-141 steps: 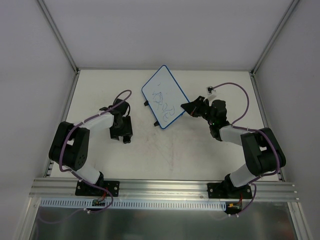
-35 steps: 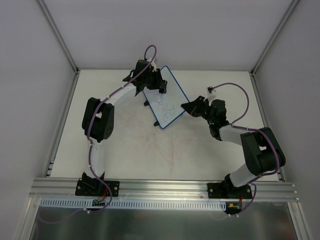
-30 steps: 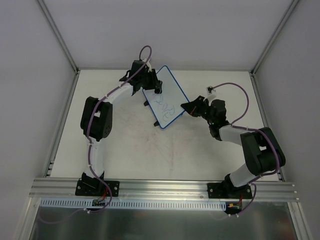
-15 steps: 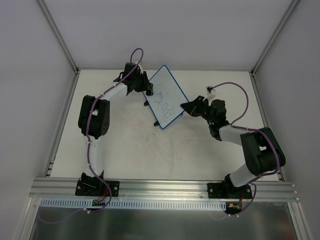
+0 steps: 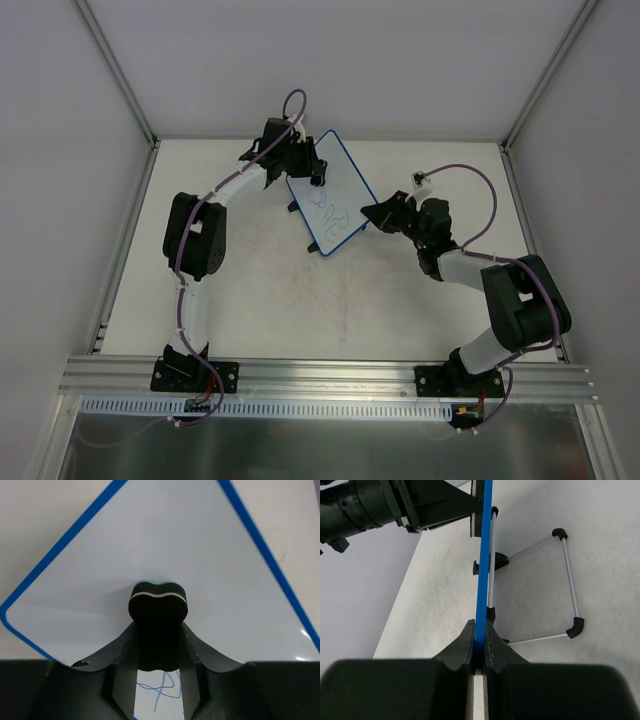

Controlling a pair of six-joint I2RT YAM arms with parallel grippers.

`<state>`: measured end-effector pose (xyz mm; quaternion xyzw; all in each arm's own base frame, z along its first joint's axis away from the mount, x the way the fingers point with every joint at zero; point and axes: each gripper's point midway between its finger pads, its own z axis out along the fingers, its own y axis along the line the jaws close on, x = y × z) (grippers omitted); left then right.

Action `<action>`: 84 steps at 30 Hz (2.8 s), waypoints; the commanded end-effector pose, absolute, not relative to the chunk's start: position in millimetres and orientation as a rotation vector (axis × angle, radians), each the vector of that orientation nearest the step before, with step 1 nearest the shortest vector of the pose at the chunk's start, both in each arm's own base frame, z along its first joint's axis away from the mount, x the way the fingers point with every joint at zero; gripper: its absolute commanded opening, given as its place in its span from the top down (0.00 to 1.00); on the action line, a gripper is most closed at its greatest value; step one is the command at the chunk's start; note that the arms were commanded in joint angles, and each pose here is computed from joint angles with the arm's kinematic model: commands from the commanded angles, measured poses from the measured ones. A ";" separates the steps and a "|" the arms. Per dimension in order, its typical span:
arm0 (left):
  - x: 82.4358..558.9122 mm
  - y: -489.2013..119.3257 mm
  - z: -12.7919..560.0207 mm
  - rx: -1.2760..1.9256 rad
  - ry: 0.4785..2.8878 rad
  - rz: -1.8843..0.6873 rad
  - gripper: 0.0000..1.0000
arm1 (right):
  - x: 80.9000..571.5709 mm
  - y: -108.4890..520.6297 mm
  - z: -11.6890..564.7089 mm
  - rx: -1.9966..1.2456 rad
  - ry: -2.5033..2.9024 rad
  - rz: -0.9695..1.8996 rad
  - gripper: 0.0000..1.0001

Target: Erase the whiteboard

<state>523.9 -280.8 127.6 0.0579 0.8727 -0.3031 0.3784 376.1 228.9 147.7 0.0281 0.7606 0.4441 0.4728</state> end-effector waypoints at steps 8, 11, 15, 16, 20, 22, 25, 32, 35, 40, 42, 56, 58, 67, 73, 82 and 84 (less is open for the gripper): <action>512.8 -338.2 172.6 0.355 2.093 -0.909 0.89 | 358.5 258.7 172.3 -0.190 1.788 1.106 1.00; 525.4 -320.8 167.0 0.284 2.111 -0.869 0.89 | 358.3 258.9 173.0 -0.194 1.787 1.102 1.00; 536.7 -295.0 150.4 0.203 2.154 -0.850 0.89 | 358.3 259.3 173.9 -0.197 1.784 1.100 1.00; 534.6 -289.3 141.9 0.185 2.178 -0.845 0.90 | 358.3 259.4 173.0 -0.195 1.788 1.101 1.00; 524.4 -265.7 120.4 0.157 2.231 -0.762 0.90 | 358.6 259.5 173.0 -0.194 1.788 1.102 1.00; 513.5 -253.6 104.3 0.141 2.274 -0.720 0.90 | 358.7 259.6 172.4 -0.194 1.790 1.102 1.00; 505.9 -247.0 89.3 0.121 2.315 -0.737 0.90 | 357.8 260.2 172.8 -0.195 1.789 1.105 1.00; 495.7 -250.1 69.1 0.039 2.385 -0.839 0.91 | 358.7 259.6 171.7 -0.188 1.794 1.108 1.00; 489.2 -250.4 63.7 0.012 2.404 -0.853 0.91 | 361.3 256.5 170.8 -0.161 1.800 1.111 1.00; 472.3 -269.5 68.8 0.075 2.374 -0.911 0.91 | 367.3 251.1 168.7 -0.117 1.800 1.138 1.00; 468.4 -278.2 73.9 0.104 2.348 -0.928 0.91 | 370.2 248.1 166.0 -0.091 1.806 1.150 1.00; 428.8 -368.1 127.9 0.404 2.170 -1.120 0.91 | 372.3 248.6 164.9 -0.094 1.798 1.172 1.00; 424.7 -375.9 135.0 0.454 2.151 -1.117 0.91 | 372.4 249.5 165.5 -0.097 1.797 1.175 1.00; 400.1 -389.7 130.4 0.763 2.156 -0.920 0.90 | 372.2 249.6 166.3 -0.099 1.792 1.180 1.00; 390.4 -397.9 125.5 0.867 2.150 -0.826 0.90 | 371.9 249.2 165.4 -0.097 1.793 1.179 1.00; 439.7 -376.1 118.9 0.696 2.207 -0.862 0.90 | 370.9 249.6 166.1 -0.098 1.791 1.181 1.00; 451.9 -365.4 118.5 0.641 2.220 -0.861 0.90 | 370.8 249.6 166.7 -0.098 1.789 1.181 1.00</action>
